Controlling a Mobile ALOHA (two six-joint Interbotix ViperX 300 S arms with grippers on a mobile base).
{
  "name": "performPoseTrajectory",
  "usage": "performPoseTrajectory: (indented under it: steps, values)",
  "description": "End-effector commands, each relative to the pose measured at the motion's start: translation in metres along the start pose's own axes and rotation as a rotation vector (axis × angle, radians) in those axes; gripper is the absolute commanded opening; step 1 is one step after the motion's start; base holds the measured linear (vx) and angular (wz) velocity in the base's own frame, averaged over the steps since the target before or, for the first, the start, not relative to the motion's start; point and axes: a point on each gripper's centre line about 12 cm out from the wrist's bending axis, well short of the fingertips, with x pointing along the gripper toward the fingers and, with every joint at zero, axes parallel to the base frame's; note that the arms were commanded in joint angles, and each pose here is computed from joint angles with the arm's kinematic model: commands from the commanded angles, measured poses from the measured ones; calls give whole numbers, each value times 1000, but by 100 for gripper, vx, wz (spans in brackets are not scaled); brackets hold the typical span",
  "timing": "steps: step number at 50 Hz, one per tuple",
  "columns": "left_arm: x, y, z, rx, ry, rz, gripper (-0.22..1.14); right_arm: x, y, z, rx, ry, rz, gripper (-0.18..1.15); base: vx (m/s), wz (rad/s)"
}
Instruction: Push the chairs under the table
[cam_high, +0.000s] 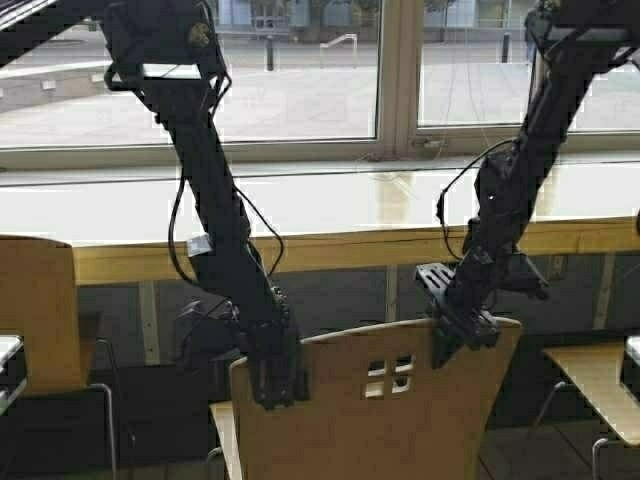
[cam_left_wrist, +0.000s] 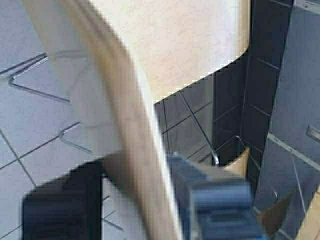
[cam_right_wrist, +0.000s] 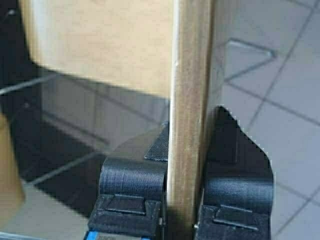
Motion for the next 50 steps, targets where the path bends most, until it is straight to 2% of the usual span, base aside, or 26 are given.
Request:
performPoseTrajectory:
  steps: [1, 17, 34, 40, 50]
  values:
    - [0, -45, 44, -59, -70, -72, 4, 11, -5, -11, -53, 7, -14, 4, 17, 0]
    - [-10, -42, 58, -41, -99, -58, 4, 12, -9, -13, -88, 17, -30, 4, 21, 3]
    - [-3, -34, 81, -57, -136, -37, 4, 15, -26, -20, -103, 24, -70, 4, 24, 5]
    - [-3, -36, 79, -19, -127, -44, 4, 17, -29, -14, -88, -5, -72, 4, 21, 8]
    - [-5, -37, 83, 32, -126, -40, 4, 18, -40, -17, -78, 1, -98, 4, 21, 3]
